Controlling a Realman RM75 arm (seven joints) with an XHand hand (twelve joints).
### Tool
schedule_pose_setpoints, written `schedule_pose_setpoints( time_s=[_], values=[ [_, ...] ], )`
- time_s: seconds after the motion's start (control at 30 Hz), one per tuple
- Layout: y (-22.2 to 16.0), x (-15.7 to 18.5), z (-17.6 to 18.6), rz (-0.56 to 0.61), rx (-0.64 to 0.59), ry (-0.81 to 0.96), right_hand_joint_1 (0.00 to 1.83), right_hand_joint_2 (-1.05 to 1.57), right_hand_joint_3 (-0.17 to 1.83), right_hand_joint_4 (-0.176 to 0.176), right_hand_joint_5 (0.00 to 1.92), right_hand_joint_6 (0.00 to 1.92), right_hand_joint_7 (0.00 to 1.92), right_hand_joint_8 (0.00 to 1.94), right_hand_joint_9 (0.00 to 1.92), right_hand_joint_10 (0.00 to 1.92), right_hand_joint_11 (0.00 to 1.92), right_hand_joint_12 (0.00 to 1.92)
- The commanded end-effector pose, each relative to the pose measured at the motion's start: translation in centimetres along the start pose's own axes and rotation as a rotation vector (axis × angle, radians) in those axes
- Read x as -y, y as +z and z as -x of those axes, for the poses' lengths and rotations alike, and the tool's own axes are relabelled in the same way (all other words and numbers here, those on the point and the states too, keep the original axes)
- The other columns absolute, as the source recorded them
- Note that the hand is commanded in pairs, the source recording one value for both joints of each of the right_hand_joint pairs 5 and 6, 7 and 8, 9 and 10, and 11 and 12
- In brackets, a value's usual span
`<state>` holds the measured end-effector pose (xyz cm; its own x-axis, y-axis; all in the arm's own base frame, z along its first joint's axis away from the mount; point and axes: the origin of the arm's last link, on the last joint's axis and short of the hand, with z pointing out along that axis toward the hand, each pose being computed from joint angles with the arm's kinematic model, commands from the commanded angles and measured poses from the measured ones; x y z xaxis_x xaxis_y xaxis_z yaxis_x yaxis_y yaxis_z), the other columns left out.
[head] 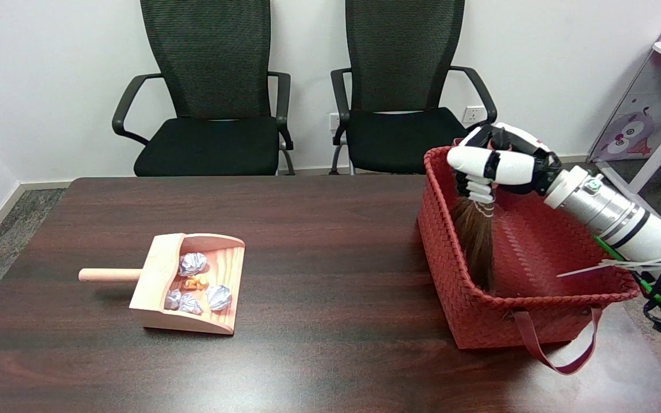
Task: Place the broom in the basket.
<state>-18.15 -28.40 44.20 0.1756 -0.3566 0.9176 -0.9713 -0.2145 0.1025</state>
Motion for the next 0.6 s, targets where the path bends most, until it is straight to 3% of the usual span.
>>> schedule_pose_setpoints(
  time_s=[0.03, 0.07, 0.1, 0.13, 0.2, 0.27, 0.3, 0.33, 0.37, 0.4, 0.5, 0.6],
  values=[
    [0.9, -1.3, 2.3, 0.009, 0.012, 0.009, 0.93, 1.57, 0.76, 0.176, 1.92, 1.92, 1.92, 1.92, 1.92, 1.92, 1.92, 1.92],
    [0.9, -1.3, 2.3, 0.007, 0.012, 0.009, 0.91, 1.57, 0.79, 0.176, 1.92, 1.92, 1.92, 1.92, 1.92, 1.92, 1.92, 1.92],
    [0.9, -1.3, 2.3, 0.006, 0.012, 0.009, 0.86, 1.57, 1.02, 0.095, 1.74, 1.74, 1.74, 1.74, 1.87, 1.87, 1.92, 1.92],
    [0.9, -1.2, 2.2, 0.003, 0.012, 0.008, 0.82, 1.57, 1.23, 0.066, 1.61, 1.61, 1.61, 1.61, 1.79, 1.79, 1.92, 1.92],
    [1.0, -1.1, 2.2, 0.000, 0.011, 0.007, 0.78, 1.54, 1.58, 0.101, 1.43, 1.43, 1.43, 1.43, 1.64, 1.64, 1.90, 1.90],
    [1.1, -1.0, 2.1, -0.007, 0.012, 0.005, 0.81, 1.35, 1.78, 0.164, 1.29, 1.29, 1.29, 1.29, 1.52, 1.52, 1.83, 1.83],
    [1.1, -0.9, 2.1, -0.009, 0.012, 0.004, 0.85, 1.24, 1.83, 0.167, 1.23, 1.23, 1.23, 1.23, 1.46, 1.46, 1.78, 1.78],
    [1.2, -0.8, 2.1, -0.015, 0.012, 0.003, 0.89, 1.15, 1.83, 0.099, 1.15, 1.15, 1.15, 1.15, 1.38, 1.38, 1.74, 1.74],
    [1.2, -0.7, 2.0, -0.019, 0.010, 0.000, 0.94, 1.04, 1.83, -0.059, 1.07, 1.07, 1.07, 1.07, 1.29, 1.29, 1.68, 1.68],
    [1.3, -0.6, 1.9, -0.021, 0.009, -0.003, 0.97, 0.98, 1.83, -0.176, 1.01, 1.01, 1.01, 1.01, 1.22, 1.22, 1.64, 1.64],
    [1.4, -0.3, 1.9, -0.033, 0.007, -0.025, 0.97, 0.78, 1.82, -0.176, 0.88, 0.88, 0.88, 0.88, 0.91, 0.91, 1.51, 1.51],
    [1.6, 0.1, 1.8, -0.046, 0.005, -0.044, 0.93, 0.57, 1.73, -0.161, 0.78, 0.78, 0.78, 0.78, 0.72, 0.72, 1.23, 1.23]
  ],
)
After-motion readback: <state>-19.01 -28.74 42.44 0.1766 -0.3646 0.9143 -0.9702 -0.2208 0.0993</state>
